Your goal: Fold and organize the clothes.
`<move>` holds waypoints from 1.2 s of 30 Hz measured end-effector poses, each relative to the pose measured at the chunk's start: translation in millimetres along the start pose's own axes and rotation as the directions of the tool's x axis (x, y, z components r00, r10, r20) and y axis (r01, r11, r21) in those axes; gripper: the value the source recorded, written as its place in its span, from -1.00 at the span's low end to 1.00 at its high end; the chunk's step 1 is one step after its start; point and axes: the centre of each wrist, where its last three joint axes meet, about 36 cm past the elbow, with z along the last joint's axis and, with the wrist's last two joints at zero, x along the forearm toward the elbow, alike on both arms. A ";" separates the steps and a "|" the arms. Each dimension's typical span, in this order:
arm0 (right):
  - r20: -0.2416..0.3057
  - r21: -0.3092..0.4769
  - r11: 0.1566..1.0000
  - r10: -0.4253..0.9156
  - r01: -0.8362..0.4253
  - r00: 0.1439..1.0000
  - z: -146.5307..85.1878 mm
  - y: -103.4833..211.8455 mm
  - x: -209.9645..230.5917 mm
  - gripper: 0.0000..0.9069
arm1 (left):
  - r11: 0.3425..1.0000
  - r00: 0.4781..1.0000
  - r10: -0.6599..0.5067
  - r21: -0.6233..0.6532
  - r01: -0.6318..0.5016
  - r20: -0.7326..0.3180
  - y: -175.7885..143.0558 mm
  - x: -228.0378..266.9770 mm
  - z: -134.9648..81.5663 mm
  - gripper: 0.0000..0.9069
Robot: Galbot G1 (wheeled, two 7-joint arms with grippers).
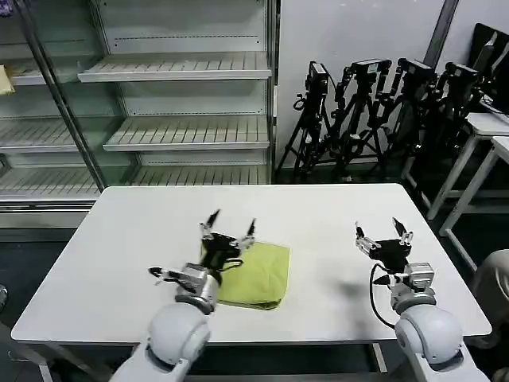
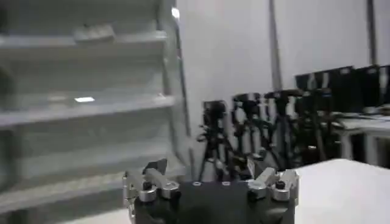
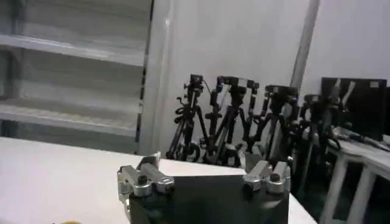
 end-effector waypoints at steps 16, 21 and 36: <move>0.042 -0.018 0.997 -0.074 0.075 0.996 24.2 43.2 -21.5 1.00 | 0.985 0.994 -0.102 -0.136 0.107 0.048 88.4 63.1 44.9 1.00; 0.053 -0.021 0.997 -0.074 0.075 0.996 29.0 46.0 -20.4 1.00 | 0.980 0.993 -0.088 -0.172 0.100 0.073 99.6 75.5 48.5 1.00; 0.106 -0.004 0.998 -0.067 0.068 0.992 32.0 53.2 -17.8 1.00 | 0.966 0.989 -0.084 -0.233 0.110 0.118 127.0 84.0 52.7 1.00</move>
